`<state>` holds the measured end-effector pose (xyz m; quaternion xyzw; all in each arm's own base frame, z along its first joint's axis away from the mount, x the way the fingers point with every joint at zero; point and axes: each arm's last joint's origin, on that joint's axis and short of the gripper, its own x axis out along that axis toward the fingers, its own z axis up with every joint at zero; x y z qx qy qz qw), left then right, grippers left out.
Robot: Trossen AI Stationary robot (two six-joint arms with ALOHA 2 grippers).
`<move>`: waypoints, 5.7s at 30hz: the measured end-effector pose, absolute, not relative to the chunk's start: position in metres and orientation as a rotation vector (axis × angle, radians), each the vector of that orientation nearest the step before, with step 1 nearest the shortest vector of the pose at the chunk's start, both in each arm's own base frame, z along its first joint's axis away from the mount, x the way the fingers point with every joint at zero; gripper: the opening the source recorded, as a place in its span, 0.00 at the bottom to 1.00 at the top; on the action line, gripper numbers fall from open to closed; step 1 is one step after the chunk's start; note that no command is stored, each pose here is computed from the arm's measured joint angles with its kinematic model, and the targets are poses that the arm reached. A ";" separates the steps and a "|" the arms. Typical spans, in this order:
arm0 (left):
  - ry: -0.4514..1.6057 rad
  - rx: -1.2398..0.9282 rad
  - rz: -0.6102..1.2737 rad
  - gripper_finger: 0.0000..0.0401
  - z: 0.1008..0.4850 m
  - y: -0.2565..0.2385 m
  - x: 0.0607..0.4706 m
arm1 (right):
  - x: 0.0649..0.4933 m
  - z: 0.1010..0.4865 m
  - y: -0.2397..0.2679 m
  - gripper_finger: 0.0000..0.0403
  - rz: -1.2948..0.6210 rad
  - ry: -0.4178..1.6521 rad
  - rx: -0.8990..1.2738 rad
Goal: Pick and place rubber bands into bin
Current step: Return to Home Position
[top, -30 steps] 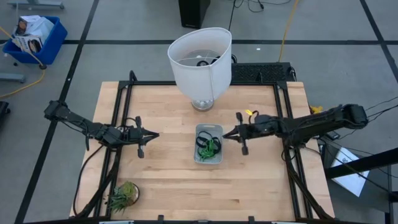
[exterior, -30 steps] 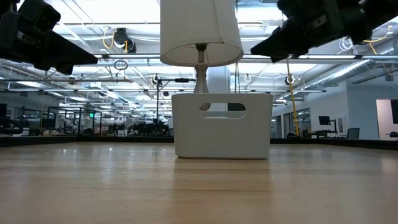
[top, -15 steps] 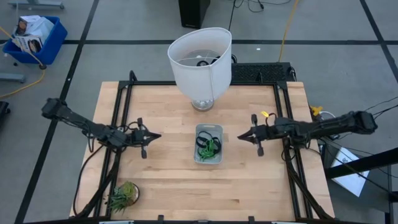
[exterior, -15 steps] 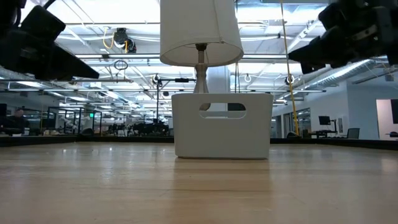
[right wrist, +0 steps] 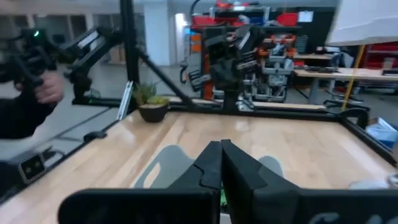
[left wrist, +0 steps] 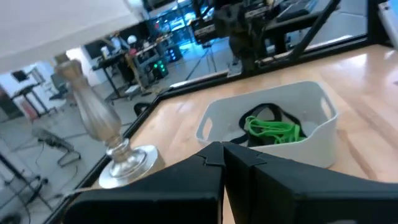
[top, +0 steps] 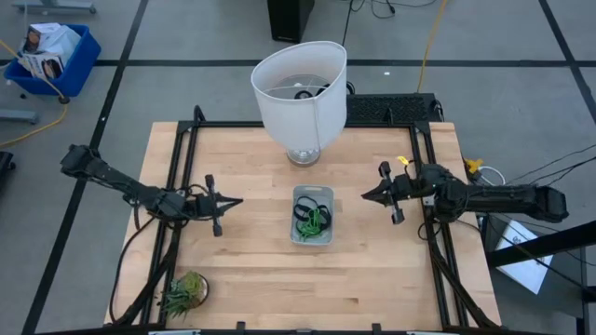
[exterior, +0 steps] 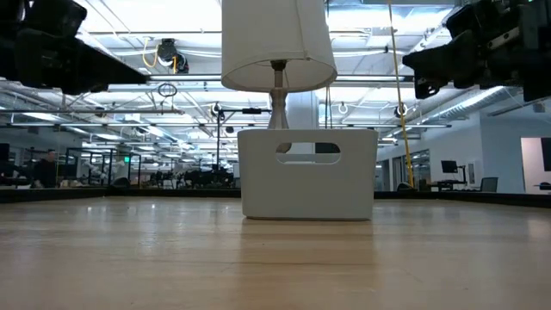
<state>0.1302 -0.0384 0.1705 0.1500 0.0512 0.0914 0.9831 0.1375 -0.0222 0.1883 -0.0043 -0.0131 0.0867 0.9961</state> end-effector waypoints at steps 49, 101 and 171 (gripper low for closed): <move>0.005 0.203 0.071 0.00 0.169 -0.013 0.112 | 0.107 0.174 -0.028 0.00 0.117 -0.035 -0.012; 0.171 -0.043 0.039 0.02 0.152 -0.014 0.111 | 0.110 0.161 -0.033 0.00 0.005 0.091 0.052; 0.162 -0.025 0.037 0.06 0.153 -0.014 0.111 | 0.110 0.161 -0.033 0.00 0.006 0.091 0.052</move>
